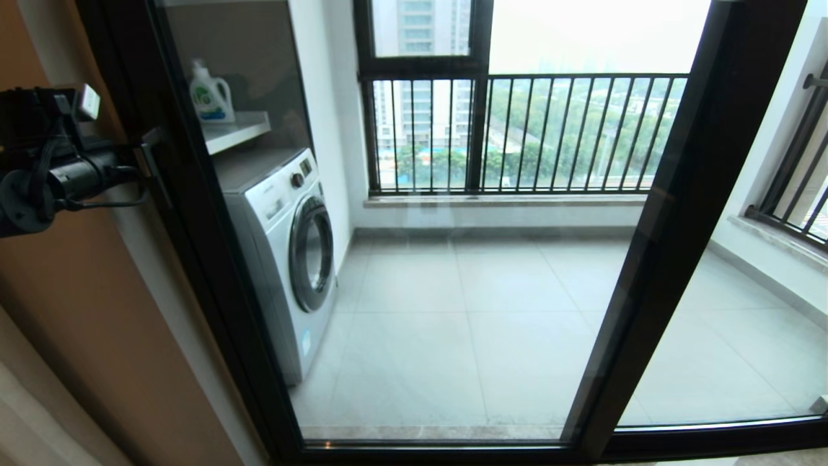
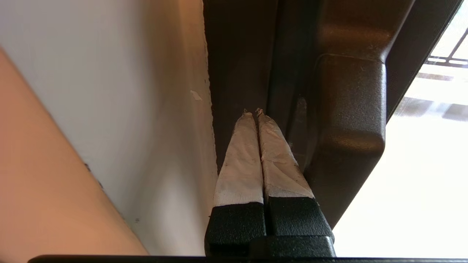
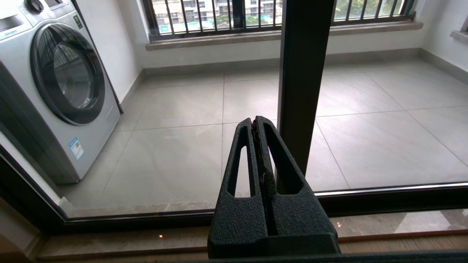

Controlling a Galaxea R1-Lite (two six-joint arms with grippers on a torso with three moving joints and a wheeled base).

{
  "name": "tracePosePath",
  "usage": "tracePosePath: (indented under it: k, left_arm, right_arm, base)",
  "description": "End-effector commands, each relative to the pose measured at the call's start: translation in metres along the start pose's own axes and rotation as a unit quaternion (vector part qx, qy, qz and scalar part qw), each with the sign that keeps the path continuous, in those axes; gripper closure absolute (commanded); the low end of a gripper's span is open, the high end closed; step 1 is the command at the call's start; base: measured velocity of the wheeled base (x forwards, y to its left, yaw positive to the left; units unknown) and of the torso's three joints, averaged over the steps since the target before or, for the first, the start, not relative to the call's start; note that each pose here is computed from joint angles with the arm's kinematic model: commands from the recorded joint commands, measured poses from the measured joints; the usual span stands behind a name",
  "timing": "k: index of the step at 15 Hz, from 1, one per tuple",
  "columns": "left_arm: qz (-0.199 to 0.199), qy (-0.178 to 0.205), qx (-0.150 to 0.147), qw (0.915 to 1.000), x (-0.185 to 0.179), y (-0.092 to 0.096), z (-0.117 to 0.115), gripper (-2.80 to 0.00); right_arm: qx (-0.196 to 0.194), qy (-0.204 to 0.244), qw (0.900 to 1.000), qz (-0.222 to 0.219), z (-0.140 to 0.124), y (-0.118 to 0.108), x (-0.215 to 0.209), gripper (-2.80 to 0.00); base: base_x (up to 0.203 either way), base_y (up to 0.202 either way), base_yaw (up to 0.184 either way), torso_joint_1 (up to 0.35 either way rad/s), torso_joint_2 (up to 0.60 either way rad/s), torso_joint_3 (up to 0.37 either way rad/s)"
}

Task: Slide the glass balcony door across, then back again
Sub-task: Open the slid door

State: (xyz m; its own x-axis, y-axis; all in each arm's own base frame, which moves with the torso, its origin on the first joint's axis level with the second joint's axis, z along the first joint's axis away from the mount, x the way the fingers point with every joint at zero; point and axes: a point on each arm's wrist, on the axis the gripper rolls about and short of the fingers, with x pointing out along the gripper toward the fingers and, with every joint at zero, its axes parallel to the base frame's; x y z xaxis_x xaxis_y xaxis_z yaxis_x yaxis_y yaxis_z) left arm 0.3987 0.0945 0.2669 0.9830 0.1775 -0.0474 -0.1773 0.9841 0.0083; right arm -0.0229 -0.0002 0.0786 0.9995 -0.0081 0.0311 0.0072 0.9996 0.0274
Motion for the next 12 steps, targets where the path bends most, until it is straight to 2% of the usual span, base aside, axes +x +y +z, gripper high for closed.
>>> tracePosePath:
  k: [1,3,12]
  left_arm:
    - [-0.015,-0.006,0.001,0.9999,-0.003,-0.011,0.004,0.0]
    - [-0.03,-0.011,0.002,0.9995,-0.004,-0.023,0.008,0.0]
    - [-0.052,-0.011,0.001,0.9986,-0.007,-0.041,0.009,0.0]
  right_arm:
    - [0.0,0.006,1.0,0.0,-0.003,0.0,0.001,0.0]
    - [0.0,0.006,1.0,0.0,-0.003,0.0,0.001,0.0]
    - [0.0,0.006,1.0,0.0,-0.003,0.0,0.001,0.0]
  base:
    - [0.0,0.0,0.0,0.0,0.0,0.0]
    - [0.0,0.0,0.0,0.0,0.0,0.0]
    - [0.0,0.0,0.0,0.0,0.0,0.0]
